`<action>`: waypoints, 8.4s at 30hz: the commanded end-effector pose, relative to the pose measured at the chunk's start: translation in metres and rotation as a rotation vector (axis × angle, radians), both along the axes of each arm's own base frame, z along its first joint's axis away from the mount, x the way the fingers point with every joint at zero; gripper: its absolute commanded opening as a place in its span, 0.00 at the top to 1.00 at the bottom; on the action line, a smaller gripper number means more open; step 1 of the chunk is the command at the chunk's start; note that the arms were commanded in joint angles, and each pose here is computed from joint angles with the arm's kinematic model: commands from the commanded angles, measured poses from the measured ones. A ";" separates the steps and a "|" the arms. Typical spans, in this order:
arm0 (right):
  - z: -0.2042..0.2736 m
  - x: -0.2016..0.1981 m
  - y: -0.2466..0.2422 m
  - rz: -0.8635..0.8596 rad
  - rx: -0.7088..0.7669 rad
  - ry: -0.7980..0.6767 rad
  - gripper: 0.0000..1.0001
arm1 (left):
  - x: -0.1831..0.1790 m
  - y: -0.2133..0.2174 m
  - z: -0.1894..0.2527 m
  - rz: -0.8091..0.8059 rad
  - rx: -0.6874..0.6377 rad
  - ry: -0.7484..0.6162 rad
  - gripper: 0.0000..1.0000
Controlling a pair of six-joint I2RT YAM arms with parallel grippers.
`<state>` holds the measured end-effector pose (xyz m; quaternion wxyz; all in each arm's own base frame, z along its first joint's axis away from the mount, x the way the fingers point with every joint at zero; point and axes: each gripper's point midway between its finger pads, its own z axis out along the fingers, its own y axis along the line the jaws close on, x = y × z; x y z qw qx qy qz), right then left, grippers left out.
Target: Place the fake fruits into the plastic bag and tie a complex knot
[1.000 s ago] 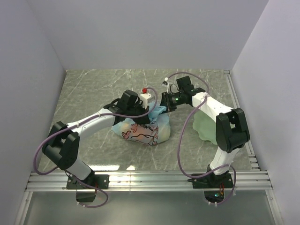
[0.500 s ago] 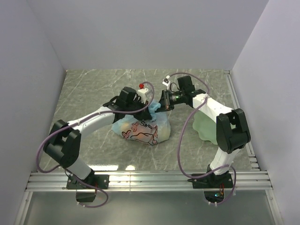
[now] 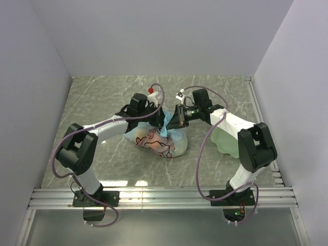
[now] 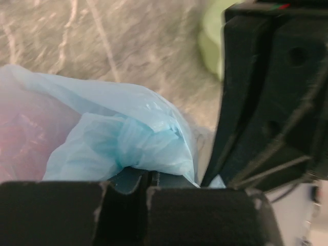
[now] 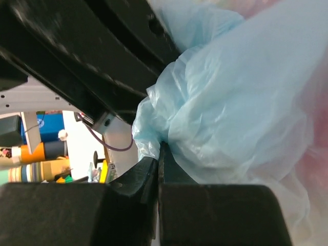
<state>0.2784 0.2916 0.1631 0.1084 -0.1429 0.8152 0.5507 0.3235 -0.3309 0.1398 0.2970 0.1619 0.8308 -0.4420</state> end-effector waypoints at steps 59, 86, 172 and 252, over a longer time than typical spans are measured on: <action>0.048 0.014 -0.069 -0.060 -0.187 -0.381 0.48 | -0.047 0.002 0.041 -0.275 -0.356 0.102 1.00; 0.018 0.008 0.047 0.015 0.088 -0.243 0.27 | -0.048 -0.004 0.067 -0.326 -0.485 0.144 1.00; 0.035 0.012 0.051 0.064 0.134 -0.295 0.30 | -0.065 -0.002 0.079 -0.443 -0.544 0.163 1.00; 0.039 0.012 0.022 0.028 0.029 -0.198 0.49 | -0.070 -0.002 0.039 -0.490 -0.453 0.162 0.99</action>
